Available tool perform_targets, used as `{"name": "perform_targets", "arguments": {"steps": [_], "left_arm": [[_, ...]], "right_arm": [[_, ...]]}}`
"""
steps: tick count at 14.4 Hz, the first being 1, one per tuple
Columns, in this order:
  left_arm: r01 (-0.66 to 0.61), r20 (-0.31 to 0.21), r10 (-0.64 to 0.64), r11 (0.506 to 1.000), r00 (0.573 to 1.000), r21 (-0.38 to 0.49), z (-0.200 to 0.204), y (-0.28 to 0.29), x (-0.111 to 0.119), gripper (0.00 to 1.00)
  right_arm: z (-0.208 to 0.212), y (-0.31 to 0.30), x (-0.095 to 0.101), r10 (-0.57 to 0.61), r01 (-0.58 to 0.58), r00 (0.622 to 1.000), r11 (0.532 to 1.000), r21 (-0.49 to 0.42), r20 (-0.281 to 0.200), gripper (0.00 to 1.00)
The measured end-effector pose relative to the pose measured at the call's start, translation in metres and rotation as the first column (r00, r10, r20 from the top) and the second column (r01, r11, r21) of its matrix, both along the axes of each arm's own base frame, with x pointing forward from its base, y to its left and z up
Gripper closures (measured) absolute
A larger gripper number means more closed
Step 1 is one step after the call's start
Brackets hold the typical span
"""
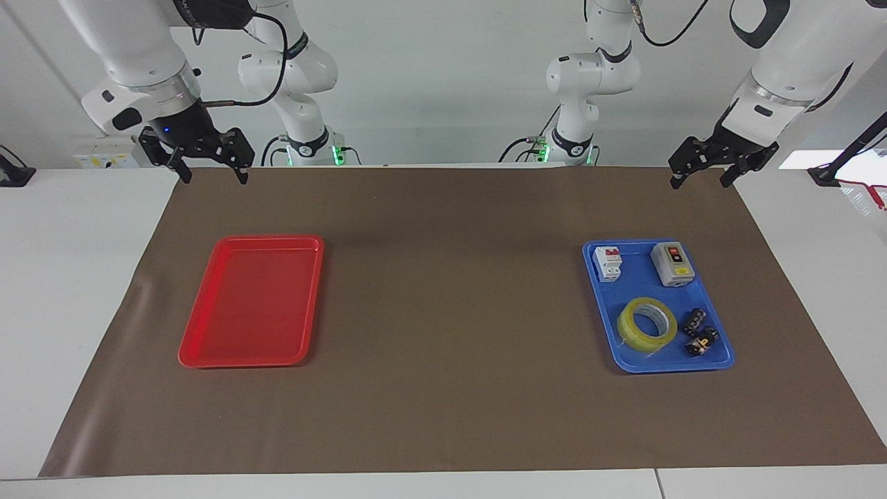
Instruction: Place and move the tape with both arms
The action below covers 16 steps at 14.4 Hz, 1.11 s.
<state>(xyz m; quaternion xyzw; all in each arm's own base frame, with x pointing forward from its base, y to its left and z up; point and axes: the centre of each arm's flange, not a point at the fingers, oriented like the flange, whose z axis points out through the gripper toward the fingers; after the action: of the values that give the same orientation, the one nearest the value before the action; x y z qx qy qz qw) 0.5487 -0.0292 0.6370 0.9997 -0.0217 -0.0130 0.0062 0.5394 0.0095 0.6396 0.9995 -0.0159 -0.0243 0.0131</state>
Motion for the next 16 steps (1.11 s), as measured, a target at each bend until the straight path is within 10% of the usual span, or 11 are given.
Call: {"name": "perform_targets", "arguments": {"steps": [16], "left_arm": [[-0.050, 0.115, 0.051, 0.999, 0.992, -0.010, -0.228, 0.024, 0.079, 0.00]], "right_arm": [[0.000, 0.000, 0.000, 0.000, 0.000, 1.000, 1.000, 0.000, 0.000, 0.00]]}}
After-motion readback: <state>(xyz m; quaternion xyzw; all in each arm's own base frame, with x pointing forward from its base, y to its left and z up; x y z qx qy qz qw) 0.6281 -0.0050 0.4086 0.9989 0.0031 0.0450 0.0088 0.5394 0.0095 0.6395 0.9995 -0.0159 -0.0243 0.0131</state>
